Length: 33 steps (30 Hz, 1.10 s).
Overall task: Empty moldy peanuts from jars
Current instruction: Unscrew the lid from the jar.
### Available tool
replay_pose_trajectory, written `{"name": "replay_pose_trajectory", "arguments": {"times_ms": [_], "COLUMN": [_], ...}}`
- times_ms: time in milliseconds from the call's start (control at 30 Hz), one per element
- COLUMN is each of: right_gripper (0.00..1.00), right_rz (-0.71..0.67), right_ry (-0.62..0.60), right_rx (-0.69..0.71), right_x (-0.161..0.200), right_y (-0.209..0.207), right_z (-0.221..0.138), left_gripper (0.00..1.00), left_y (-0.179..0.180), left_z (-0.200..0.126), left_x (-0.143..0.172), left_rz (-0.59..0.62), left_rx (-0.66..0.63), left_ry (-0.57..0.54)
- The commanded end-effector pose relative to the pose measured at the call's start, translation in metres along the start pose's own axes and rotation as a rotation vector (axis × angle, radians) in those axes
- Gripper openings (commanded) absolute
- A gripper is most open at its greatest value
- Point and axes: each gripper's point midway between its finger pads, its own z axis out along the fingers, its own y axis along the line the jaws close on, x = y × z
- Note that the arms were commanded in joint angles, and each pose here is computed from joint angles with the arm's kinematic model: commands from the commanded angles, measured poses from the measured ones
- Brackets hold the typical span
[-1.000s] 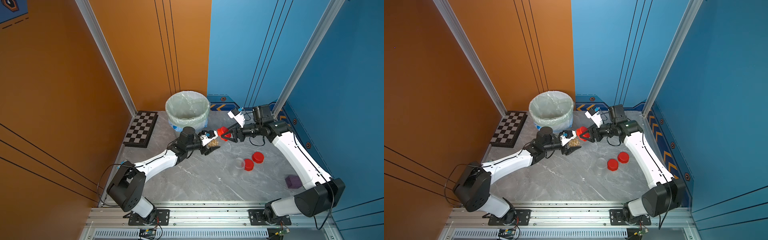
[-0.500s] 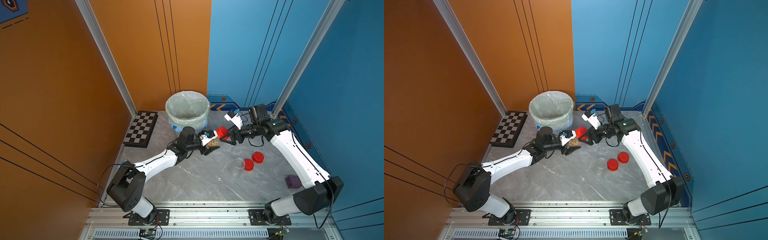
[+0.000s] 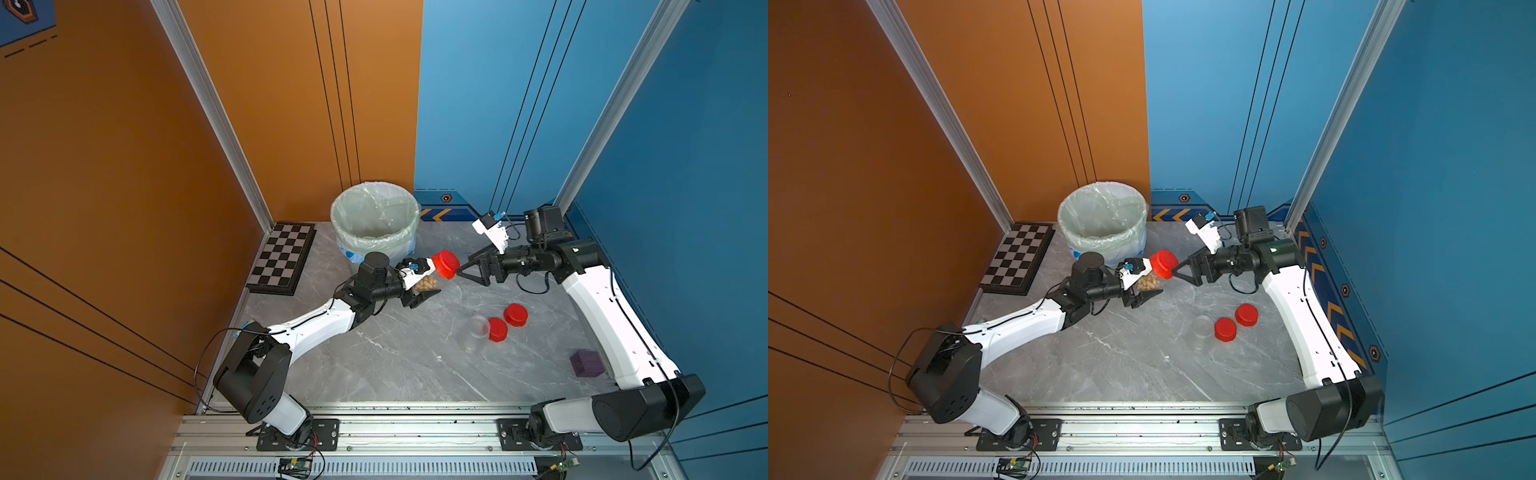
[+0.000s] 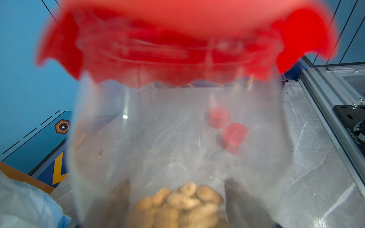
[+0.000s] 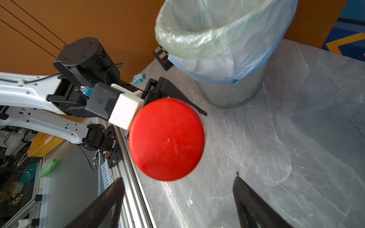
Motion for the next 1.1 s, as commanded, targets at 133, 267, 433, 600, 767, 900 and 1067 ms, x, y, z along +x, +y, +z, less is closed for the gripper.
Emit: {"name": "replay_pose_trajectory", "arguments": {"times_ms": [133,267,433,600,767,900,1067], "right_gripper": [0.88,0.81,0.82,0.81,0.8,0.8,0.8], "right_rz": [0.269,0.728,0.969,1.066,1.116,1.115,1.103], "right_ry": [-0.182,-0.193,-0.224,-0.281,-0.197,-0.147,-0.127], "right_rx": [0.03,0.067,0.155,0.14,0.135,0.11,0.102], "right_x": [-0.032,-0.037,-0.019,-0.031,-0.022,-0.021,-0.023], "right_y": [-0.018,-0.05,-0.054,-0.043,-0.036,-0.028,-0.024], "right_z": [-0.014,0.002,0.007,-0.002,0.02,0.035,0.038], "left_gripper": [0.4,0.4,0.39,0.39,0.39,0.39,0.39], "left_y": [0.012,0.014,0.013,0.013,0.013,0.012,0.011], "left_z": [0.002,-0.001,-0.001,0.0,0.004,0.003,0.004], "left_x": [-0.015,-0.013,-0.012,-0.005,-0.004,-0.004,-0.003], "left_rz": [0.024,0.036,0.039,0.049,0.054,0.057,0.06], "left_rx": [-0.041,-0.061,-0.058,-0.067,-0.061,-0.066,-0.067], "left_ry": [-0.032,-0.023,-0.017,0.0,0.003,0.005,0.008]}}
